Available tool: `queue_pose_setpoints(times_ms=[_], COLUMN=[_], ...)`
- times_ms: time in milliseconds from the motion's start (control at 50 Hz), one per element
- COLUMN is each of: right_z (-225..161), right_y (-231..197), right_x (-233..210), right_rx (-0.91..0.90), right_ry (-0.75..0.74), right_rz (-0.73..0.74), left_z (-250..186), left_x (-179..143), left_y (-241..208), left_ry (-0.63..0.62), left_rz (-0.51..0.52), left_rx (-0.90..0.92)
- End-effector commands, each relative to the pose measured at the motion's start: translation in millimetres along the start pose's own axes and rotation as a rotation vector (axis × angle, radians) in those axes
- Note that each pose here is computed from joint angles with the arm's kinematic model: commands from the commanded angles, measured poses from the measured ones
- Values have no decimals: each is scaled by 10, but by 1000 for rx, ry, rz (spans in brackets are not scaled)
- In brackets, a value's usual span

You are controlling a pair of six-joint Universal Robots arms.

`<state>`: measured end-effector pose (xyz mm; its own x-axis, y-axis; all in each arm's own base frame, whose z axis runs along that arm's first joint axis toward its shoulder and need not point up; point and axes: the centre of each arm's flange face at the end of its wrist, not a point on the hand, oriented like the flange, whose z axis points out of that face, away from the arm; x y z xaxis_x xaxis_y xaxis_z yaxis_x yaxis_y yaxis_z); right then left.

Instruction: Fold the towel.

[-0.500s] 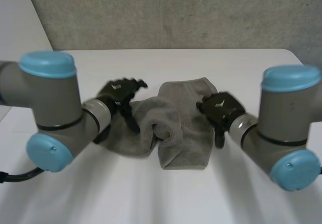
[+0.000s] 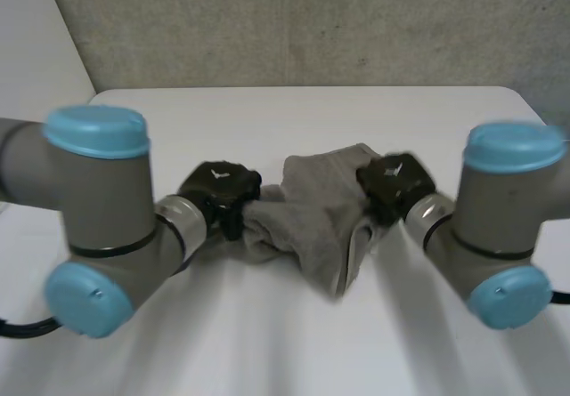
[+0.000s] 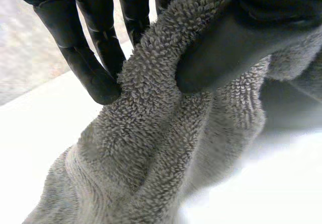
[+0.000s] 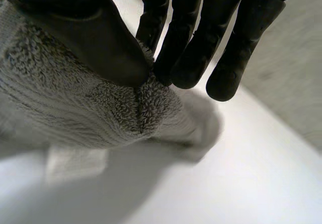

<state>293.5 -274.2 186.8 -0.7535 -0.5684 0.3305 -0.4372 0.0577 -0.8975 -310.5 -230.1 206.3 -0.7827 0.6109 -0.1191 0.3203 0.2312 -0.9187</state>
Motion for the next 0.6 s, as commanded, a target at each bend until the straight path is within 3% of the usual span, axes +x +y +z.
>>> queue_pose_setpoints(times_ms=[20, 160, 280, 460, 600], right_z=[-107, -46, 163, 24, -445], right_y=[-324, -344, -61, -188, -485], right_x=[313, 310, 164, 254, 385], right_rx=[86, 69, -31, -59, 16], right_ry=[51, 35, 0, 63, 98], right_rz=[23, 21, 16, -9, -26], left_z=[-674, -985, -1067, -1049, -931], left_x=[93, 225, 329, 268, 114], left_y=[-21, 378, 585, 188, -212], left_ry=[6, 48, 117, 115, 69], left_rz=[-97, -88, -84, -83, -85], left_rx=[37, 16, -17, 125, 250])
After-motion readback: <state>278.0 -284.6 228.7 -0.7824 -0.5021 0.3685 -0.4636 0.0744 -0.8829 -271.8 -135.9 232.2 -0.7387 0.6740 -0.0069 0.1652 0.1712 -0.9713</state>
